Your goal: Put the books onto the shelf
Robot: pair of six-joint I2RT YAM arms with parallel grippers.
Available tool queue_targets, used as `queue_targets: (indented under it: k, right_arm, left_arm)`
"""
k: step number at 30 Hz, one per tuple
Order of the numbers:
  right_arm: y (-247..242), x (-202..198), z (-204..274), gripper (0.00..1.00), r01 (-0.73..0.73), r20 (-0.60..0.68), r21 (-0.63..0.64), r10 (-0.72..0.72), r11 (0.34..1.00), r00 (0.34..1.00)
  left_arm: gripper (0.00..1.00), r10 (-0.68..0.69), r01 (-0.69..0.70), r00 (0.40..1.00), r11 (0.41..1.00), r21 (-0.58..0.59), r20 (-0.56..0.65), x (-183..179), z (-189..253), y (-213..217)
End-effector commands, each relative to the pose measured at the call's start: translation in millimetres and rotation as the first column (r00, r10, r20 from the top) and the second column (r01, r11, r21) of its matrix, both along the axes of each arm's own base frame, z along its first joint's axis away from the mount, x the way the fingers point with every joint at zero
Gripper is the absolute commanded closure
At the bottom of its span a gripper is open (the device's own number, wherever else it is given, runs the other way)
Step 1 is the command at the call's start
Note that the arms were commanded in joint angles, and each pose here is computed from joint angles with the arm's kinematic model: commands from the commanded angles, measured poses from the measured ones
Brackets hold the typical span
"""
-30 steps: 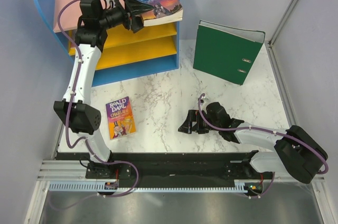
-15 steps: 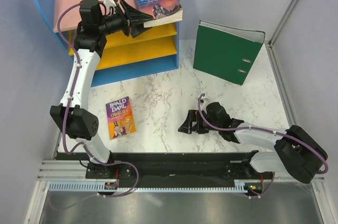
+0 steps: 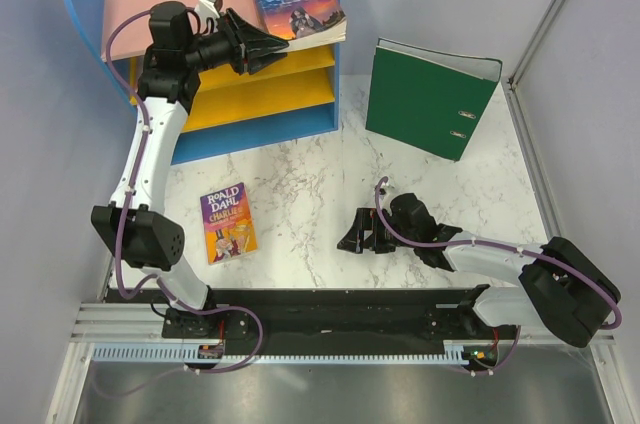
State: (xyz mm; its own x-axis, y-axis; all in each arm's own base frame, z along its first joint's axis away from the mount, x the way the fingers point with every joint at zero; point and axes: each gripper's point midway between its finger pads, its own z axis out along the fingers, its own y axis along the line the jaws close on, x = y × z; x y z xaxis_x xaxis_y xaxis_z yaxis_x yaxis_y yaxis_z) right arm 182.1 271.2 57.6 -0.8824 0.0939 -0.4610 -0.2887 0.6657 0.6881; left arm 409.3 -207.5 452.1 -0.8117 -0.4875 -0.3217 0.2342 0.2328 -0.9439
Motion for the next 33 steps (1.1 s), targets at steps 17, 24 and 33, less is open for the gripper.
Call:
queue_targets:
  k: [17,24,33]
  right_arm:
    - [8,4,9,0.02,-0.015,0.030,0.035,0.014,0.999,0.999]
    - [9,3,8,0.02,-0.022,0.026,0.037,0.021,0.999,0.999]
    - [10,3,8,0.02,-0.023,0.026,0.038,0.022,0.999,0.999]
  left_arm:
    - [0.93,0.151,-0.124,0.962,0.984,-0.129,0.229,11,89,12]
    - [0.98,0.199,-0.149,0.948,0.967,-0.205,0.250,18,103,16]
    - [0.98,0.279,-0.198,0.919,0.938,-0.285,0.280,24,112,25]
